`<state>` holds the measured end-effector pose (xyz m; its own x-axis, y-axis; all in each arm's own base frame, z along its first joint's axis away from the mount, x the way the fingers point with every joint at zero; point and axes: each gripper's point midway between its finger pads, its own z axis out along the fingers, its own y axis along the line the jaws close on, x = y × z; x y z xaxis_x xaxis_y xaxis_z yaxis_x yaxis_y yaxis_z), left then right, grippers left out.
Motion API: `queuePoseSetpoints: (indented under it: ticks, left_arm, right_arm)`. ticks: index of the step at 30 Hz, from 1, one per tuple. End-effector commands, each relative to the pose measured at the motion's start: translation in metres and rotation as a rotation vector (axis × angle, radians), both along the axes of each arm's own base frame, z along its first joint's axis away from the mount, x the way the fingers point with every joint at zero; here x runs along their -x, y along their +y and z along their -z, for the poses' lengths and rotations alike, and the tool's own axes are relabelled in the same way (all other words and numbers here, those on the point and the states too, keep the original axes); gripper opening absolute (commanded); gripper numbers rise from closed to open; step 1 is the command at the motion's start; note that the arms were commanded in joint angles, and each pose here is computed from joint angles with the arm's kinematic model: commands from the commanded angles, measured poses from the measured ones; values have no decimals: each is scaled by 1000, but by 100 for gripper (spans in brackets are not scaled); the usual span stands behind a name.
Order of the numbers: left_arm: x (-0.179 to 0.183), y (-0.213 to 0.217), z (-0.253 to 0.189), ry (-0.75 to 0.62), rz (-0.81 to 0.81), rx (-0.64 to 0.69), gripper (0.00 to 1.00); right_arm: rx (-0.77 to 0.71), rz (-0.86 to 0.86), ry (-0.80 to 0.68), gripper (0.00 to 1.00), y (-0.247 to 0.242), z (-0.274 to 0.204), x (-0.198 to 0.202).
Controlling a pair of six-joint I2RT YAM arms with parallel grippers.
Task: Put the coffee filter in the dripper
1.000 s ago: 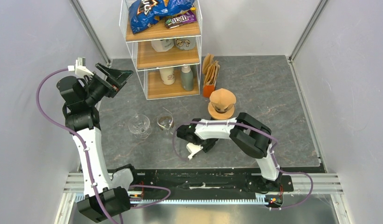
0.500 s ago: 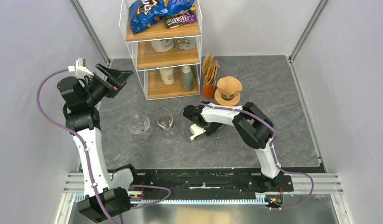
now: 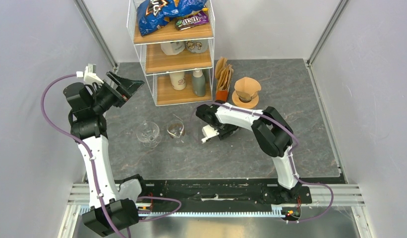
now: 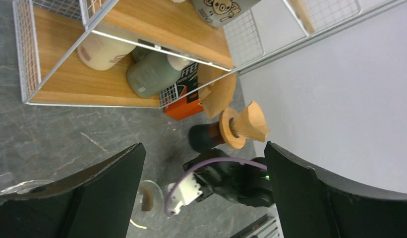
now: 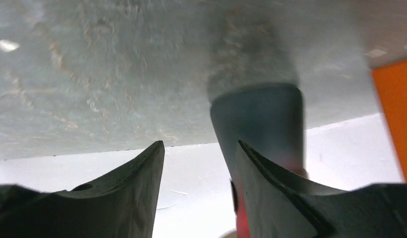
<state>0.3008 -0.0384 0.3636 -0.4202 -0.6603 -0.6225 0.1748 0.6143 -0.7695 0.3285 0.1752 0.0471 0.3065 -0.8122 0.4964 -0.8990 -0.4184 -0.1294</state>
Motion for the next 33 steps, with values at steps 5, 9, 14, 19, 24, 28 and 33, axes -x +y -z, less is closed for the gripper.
queuePoseSetpoints:
  ticks: [5, 9, 14, 19, 24, 28, 33]
  left_arm:
    - [31, 2, 23, -21, 122, -367, 98]
    - [44, -5, 36, 6, 182, -391, 99]
    - [71, -17, 74, 3, 431, -506, 95]
    - [95, -9, 121, -157, 684, -883, 95]
    - [109, -18, 159, -378, 1049, -1079, 90]
    - [103, -31, 179, -507, 1252, -1110, 74]
    - [79, -54, 201, -498, 1322, -1103, 68]
  right_arm:
    - [-357, 5, -4, 65, 82, -118, 66]
    - [-558, 175, 107, 67, 97, -152, 102]
    - [-930, 403, 314, 71, 115, -189, 133]
    - [-1120, 553, 415, 72, 113, -206, 141]
    - [-1214, 692, 381, 73, 95, -219, 120]
    - [-1255, 811, 356, 73, 76, -226, 100]
    - [-1287, 835, 319, 74, 62, -239, 96]
